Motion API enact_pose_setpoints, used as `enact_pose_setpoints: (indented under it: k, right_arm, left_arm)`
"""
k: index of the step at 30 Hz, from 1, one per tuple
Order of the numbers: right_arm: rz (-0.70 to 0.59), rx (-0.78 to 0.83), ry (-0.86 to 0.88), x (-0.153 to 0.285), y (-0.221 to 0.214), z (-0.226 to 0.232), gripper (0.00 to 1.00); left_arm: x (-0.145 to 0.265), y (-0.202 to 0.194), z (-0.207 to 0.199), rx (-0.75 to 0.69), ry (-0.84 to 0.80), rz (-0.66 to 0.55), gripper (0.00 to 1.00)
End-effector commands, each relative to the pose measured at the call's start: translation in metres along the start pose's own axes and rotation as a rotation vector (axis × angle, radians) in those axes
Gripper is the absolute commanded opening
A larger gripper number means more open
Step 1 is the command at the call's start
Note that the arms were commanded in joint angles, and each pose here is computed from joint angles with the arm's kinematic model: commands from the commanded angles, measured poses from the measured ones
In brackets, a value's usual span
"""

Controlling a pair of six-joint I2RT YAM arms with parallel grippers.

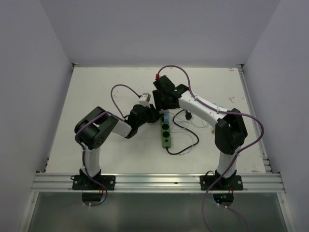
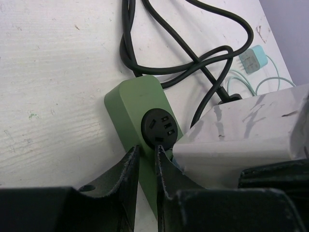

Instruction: Pull the plug off the socket

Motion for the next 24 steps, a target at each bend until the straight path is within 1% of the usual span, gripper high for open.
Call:
enact_pose_setpoints:
  k: [1,2,3,4,5,6,7,9,11,13,15,17,20,21,22,24]
  right_arm:
    - [-0.010,0.011,-0.004,0.011,0.003,-0.005,0.07]
    - [-0.015,0.006,-0.005,0.013,0.004,-0.007,0.07]
    - [-0.016,0.003,-0.009,0.014,0.004,-0.009,0.07]
    - [-0.028,-0.014,0.002,0.021,0.007,-0.016,0.08]
    - [-0.036,-0.020,0.003,0.024,0.009,-0.018,0.08]
    - [-0.039,-0.032,0.010,0.027,0.011,-0.021,0.08]
    - [-0.044,-0.043,0.023,0.028,0.013,-0.023,0.08]
    - [-0.051,-0.074,0.062,0.034,0.018,-0.030,0.08]
    - [-0.068,-0.097,0.079,0.038,0.024,-0.036,0.08]
    - [-0.085,-0.110,0.110,0.043,0.029,-0.037,0.08]
    - [-0.095,-0.127,0.140,0.045,0.035,-0.039,0.09]
    - [-0.121,-0.131,0.174,0.050,0.042,-0.037,0.09]
    - [-0.140,-0.133,0.218,0.048,0.052,-0.030,0.10]
    - [-0.161,-0.137,0.220,0.050,0.059,-0.028,0.10]
    - [-0.146,-0.132,0.236,0.042,0.060,-0.023,0.10]
    - [-0.147,-0.139,0.255,0.035,0.065,-0.017,0.11]
  left_arm:
    - [0.026,-0.071,0.058,-0.054,0.294,0.314,0.21]
    - [0.028,-0.072,0.057,-0.052,0.285,0.317,0.22]
    - [0.029,-0.071,0.055,-0.053,0.269,0.315,0.28]
    - [0.032,-0.060,0.047,-0.062,0.206,0.277,0.41]
    - [0.035,-0.063,0.048,-0.062,0.211,0.287,0.41]
    - [0.037,-0.061,0.047,-0.064,0.202,0.270,0.46]
    - [0.039,-0.052,0.042,-0.067,0.182,0.237,0.48]
    - [0.041,-0.047,0.038,-0.058,0.156,0.224,0.53]
    - [0.043,-0.033,0.027,-0.042,0.098,0.196,0.56]
    - [0.047,-0.013,0.014,-0.034,0.053,0.139,0.60]
    - [0.053,0.002,0.004,-0.046,0.017,0.101,0.64]
    - [0.063,0.024,-0.009,-0.068,-0.013,0.040,0.66]
    - [0.083,0.051,-0.019,-0.137,0.000,-0.031,0.70]
    - [0.095,0.065,-0.026,-0.157,-0.005,-0.080,0.71]
    - [0.102,0.066,-0.025,-0.174,0.020,-0.072,0.72]
    - [0.118,0.074,-0.021,-0.218,0.093,-0.108,0.73]
Point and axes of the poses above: each gripper's point midway between its finger pads, its own x axis back along the fingers, its own z axis along the line the jaws close on, y = z × x, the point moved 9 cm from there along x, back along the fingers, and after that the axes turned 5 degrees about -x, right-handed, at the moved point
